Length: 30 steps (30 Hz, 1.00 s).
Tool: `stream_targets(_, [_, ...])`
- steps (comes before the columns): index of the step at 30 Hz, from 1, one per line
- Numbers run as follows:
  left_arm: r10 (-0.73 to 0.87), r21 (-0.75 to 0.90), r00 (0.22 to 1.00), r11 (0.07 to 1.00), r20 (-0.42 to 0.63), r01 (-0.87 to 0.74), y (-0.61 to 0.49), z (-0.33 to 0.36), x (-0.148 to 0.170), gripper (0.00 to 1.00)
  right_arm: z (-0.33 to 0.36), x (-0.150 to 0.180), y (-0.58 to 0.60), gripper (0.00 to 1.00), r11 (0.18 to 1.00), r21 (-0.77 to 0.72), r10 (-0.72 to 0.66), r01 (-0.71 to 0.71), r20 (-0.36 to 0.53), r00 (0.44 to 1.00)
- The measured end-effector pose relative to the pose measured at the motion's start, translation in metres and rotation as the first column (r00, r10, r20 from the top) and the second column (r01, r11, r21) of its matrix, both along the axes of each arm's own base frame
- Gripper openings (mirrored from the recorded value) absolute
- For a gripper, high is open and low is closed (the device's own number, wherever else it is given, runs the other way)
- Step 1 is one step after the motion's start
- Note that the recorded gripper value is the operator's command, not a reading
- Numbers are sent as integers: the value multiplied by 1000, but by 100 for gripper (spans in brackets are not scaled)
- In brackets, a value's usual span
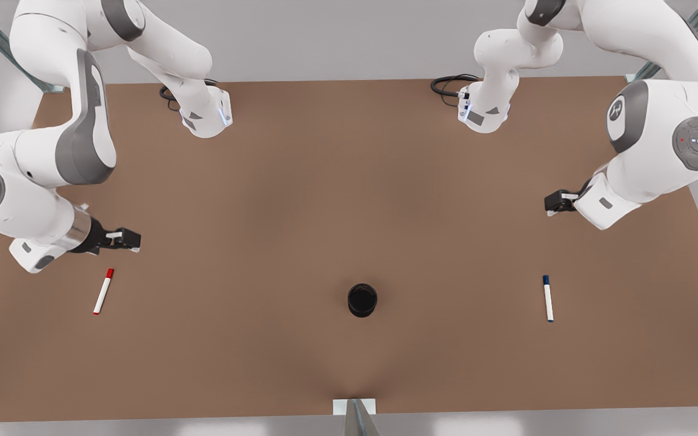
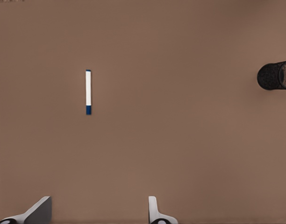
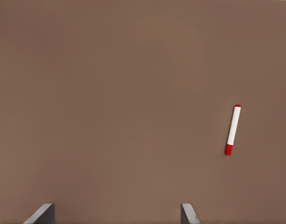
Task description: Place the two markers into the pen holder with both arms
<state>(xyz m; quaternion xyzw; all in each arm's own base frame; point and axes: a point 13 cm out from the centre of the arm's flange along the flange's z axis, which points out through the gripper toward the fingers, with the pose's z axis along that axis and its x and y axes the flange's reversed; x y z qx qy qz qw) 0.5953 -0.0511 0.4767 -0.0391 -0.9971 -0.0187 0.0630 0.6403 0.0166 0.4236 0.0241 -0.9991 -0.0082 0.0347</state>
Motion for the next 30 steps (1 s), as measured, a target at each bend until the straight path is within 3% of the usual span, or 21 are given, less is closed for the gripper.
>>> stream_targets(4, [37, -4, 999, 999, -36, -38, 32, -43, 21, 100, -33, 0, -27, 100, 999, 6, -45, 46, -43, 998])
stream_targets(9, [98, -23, 994, 995, -52, -100, 89, -176, 77, 100, -177, 9, -128, 100, 983, 36, -174, 181, -145, 974])
stream_targets(14, [104, -34, 995, 994, -4, -104, 124, -266, 94, 100, -282, 38, -183, 100, 981, -17, -192, 191, -83, 978])
stream_targets(18, [86, -41, 995, 996, 55, -84, 136, -304, 113, 100, -305, 56, -213, 100, 983, -73, -172, 171, -6, 985])
stream_targets(25, [38, -47, 993, 998, 112, -33, 131, -350, 133, 100, -355, 50, -249, 100, 971, -48, -233, 233, 2, 973])
stream_targets(30, [23, -51, 990, 999, 138, -16, 132, -381, 143, 100, -363, 49, -261, 90, 958, 6, -287, 286, 19, 958])
